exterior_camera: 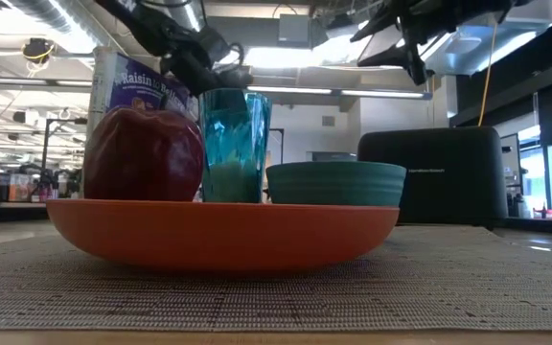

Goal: Arrange a breakfast setting
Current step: Put the gold spoon on the table mat

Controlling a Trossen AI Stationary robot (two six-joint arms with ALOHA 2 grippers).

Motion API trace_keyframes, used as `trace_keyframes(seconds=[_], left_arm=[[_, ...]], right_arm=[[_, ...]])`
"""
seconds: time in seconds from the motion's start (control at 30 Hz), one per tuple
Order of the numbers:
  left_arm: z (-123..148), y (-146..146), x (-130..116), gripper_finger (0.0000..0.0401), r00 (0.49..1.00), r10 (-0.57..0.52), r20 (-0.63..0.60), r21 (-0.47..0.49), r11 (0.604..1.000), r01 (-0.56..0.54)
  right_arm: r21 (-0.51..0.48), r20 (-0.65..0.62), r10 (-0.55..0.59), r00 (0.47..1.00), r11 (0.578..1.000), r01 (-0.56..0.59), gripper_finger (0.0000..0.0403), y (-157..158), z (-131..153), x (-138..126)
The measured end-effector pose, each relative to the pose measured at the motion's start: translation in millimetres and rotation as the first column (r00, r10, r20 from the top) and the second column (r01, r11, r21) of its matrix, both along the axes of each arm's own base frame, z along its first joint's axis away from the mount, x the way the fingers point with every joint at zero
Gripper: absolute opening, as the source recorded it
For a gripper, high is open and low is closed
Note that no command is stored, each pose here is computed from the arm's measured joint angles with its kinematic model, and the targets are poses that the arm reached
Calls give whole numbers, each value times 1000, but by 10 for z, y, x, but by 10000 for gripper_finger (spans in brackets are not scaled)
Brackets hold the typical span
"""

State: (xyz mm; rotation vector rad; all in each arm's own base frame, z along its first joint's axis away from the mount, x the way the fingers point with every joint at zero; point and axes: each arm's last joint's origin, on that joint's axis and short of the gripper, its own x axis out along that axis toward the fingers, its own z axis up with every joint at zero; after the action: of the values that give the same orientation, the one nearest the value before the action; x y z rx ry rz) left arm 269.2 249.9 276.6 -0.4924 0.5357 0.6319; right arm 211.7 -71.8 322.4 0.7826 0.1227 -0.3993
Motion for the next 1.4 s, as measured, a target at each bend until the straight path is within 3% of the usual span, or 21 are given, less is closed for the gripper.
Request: trace_keyframes(seconds=[0.17,0.6,0.97,1.2,1.4], left_arm=[[-108,67,28,171,999,32,-19,-11,999,-33],[-124,163,13,173,996,-88,-20,72,993,90],[-457,352,17,173,985,-157,74,-125,978,165],[-438,340,32,163,968,-214,131,-141,963,232],[-437,337,34,120,966,-214,144,-157,959,236]], right_arm=[[6,1,-4,1000,1000,4,193,-4,-7,11],[18,33,-12,999,1000,11,193,-7,19,16],[32,55,35,998,999,-37,193,7,35,24],[34,54,44,998,998,-46,193,9,34,24],[26,51,41,998,999,-42,193,8,33,24]])
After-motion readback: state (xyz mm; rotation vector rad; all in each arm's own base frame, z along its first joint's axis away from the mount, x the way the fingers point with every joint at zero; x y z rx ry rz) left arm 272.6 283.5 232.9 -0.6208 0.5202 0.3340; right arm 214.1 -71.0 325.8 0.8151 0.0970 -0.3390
